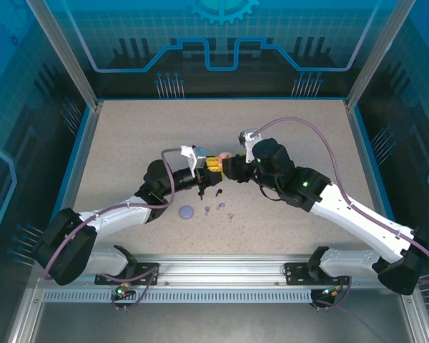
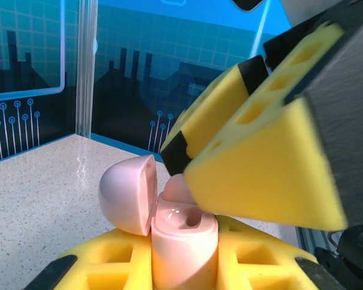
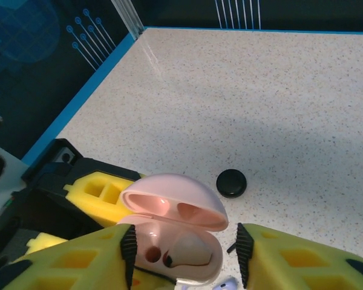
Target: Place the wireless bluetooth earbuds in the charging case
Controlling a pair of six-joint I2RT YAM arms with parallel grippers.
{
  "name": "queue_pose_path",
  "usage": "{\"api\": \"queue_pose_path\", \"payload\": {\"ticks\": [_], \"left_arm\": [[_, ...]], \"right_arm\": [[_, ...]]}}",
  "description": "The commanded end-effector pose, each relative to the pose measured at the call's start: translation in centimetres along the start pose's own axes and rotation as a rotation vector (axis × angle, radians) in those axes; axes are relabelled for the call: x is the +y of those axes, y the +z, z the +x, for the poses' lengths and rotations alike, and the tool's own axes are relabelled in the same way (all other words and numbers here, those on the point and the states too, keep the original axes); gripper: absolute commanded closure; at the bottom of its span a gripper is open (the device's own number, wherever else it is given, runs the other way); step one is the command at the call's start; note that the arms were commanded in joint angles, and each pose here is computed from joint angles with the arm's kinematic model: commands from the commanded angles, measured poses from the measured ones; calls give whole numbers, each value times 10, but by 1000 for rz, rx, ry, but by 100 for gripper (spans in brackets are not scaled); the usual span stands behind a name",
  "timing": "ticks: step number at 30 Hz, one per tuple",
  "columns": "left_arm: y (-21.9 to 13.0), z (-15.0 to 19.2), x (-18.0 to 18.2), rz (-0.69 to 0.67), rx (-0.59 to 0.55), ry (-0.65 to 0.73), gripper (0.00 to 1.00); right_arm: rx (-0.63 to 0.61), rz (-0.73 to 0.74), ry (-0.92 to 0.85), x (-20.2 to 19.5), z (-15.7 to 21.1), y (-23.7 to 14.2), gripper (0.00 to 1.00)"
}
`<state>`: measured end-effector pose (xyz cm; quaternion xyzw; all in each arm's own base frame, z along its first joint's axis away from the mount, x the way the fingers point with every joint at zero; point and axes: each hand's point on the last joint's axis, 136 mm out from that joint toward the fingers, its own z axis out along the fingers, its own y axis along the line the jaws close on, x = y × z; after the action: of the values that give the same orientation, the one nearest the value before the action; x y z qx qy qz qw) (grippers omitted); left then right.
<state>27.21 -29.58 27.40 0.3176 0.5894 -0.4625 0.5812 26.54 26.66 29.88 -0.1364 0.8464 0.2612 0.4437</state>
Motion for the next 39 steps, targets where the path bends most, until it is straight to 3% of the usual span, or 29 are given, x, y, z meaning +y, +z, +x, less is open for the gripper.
{"api": "queue_pose_path", "payload": {"ticks": [1, 6, 12, 18, 29, 39], "left_arm": [[2, -17, -2, 0, -59, 58, 100], [-2, -21, -3, -12, -69, 74, 100], [-13, -35, -8, -41, -91, 117, 100], [-30, -58, -18, -71, -134, 162, 100], [-59, -104, -44, -74, -225, 228, 100], [-73, -117, -57, -77, -246, 256, 100]], "right_arm": [[-70, -41, 8, 7, -26, -27, 39], [-129, -15, 49, -10, -36, -52, 22], [-84, 111, 146, -48, -12, -55, 19], [103, 288, 254, -86, 44, -38, 19], [484, 352, 393, -90, 142, 7, 19], [779, 414, 229, -66, 214, 54, 18]]}}
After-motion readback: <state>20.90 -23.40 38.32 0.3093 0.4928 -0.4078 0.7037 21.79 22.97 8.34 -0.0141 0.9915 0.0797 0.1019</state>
